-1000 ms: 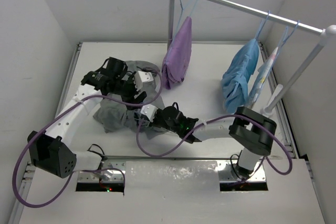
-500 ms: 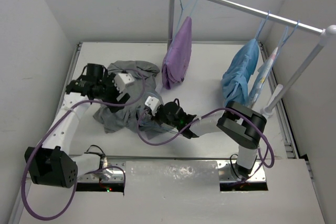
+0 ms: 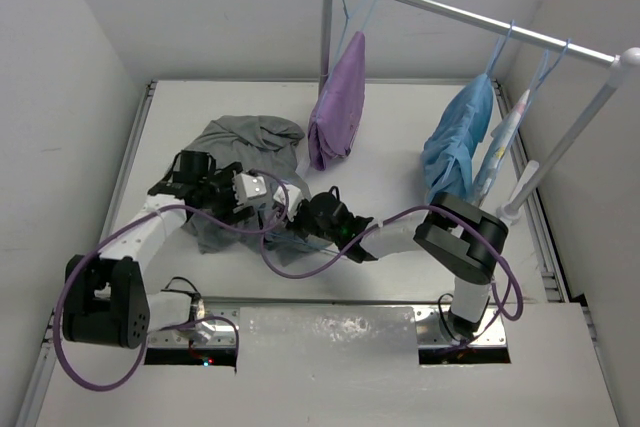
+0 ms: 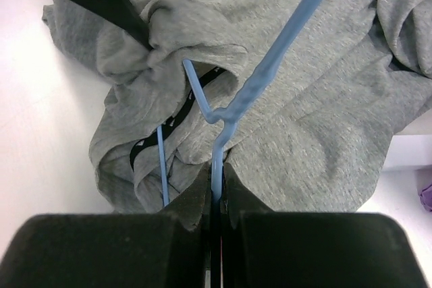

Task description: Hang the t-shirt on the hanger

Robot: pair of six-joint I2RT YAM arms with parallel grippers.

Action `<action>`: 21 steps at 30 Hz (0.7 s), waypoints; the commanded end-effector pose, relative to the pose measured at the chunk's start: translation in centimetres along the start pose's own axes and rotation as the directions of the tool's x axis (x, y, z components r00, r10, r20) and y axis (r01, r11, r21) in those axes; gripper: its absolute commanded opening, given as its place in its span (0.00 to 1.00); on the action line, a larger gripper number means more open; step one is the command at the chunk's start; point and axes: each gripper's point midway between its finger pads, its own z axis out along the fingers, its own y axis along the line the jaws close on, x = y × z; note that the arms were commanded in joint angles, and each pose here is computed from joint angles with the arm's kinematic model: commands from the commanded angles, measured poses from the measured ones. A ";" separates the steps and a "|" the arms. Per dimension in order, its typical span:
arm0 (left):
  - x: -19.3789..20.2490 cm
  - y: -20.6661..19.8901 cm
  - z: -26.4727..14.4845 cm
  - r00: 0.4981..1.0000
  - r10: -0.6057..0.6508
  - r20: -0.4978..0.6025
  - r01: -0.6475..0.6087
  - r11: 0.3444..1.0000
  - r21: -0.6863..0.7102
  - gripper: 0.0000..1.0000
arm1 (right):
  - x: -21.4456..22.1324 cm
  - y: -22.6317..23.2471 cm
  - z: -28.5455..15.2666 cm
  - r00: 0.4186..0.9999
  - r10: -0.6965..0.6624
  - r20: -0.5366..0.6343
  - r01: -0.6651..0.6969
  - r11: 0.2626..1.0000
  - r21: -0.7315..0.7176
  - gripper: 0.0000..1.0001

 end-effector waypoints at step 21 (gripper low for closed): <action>-5.3 -2.3 -2.1 0.969 0.001 0.246 -0.055 0.975 0.214 0.00 | -6.9 -1.9 -1.7 0.995 0.018 0.097 -0.023 0.999 0.047 0.07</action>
